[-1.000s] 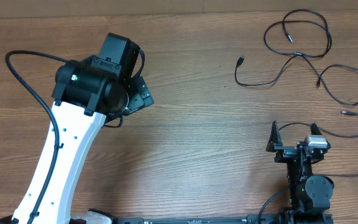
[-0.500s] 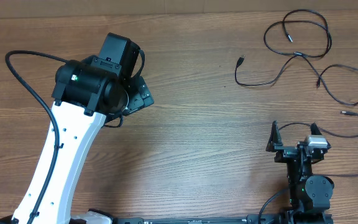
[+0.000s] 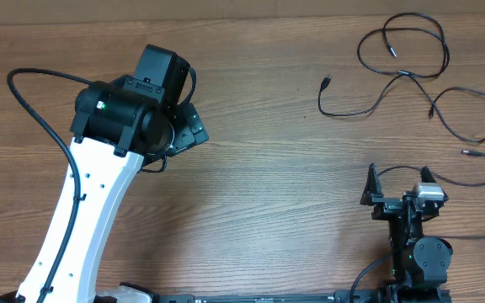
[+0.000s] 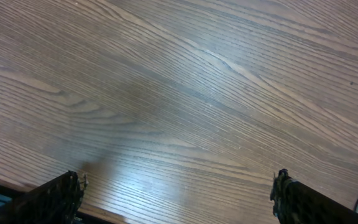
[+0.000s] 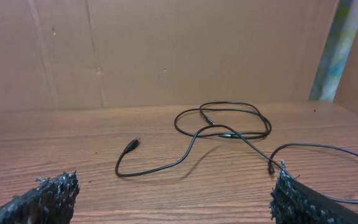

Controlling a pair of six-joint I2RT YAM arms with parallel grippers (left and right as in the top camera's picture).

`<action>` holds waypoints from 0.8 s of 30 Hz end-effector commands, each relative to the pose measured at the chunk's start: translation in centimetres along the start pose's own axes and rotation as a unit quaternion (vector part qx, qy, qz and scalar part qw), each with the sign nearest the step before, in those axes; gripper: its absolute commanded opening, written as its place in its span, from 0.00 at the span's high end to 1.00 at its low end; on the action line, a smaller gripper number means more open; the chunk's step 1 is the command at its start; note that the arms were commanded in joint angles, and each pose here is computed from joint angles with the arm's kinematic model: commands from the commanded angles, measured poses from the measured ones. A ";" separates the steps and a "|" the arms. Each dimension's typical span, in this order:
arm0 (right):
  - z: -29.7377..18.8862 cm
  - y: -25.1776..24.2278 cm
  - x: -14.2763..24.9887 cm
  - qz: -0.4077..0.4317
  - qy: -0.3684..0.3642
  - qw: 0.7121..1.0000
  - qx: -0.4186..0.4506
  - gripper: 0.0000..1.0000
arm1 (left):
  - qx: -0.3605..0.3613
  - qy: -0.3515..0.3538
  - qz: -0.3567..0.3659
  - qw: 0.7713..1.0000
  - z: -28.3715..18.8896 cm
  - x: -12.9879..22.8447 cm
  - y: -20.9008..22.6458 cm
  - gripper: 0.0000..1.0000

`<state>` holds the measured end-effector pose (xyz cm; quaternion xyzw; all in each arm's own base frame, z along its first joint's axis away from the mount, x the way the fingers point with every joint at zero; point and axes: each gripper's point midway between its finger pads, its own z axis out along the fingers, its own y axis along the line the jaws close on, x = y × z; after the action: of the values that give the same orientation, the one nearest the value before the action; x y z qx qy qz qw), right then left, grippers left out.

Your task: Untangle cables

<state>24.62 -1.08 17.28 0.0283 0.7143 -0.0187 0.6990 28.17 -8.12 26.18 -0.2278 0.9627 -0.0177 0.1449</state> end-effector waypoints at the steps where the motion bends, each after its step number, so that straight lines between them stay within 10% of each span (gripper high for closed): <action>1: 0.0 0.0 0.1 0.002 -0.003 1.000 0.000 0.00 | 0.009 -0.009 0.006 1.000 -0.6 -0.4 -0.1 0.00; 24: 0.0 0.0 0.1 0.002 -0.003 1.000 0.000 0.00 | 0.029 -0.048 0.031 0.998 -3.4 -0.2 1.2 0.01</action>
<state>24.62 -1.08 17.28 0.0280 0.7144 -0.0189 0.6990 27.48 -7.84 27.27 -0.2168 0.9626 -0.0254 0.1607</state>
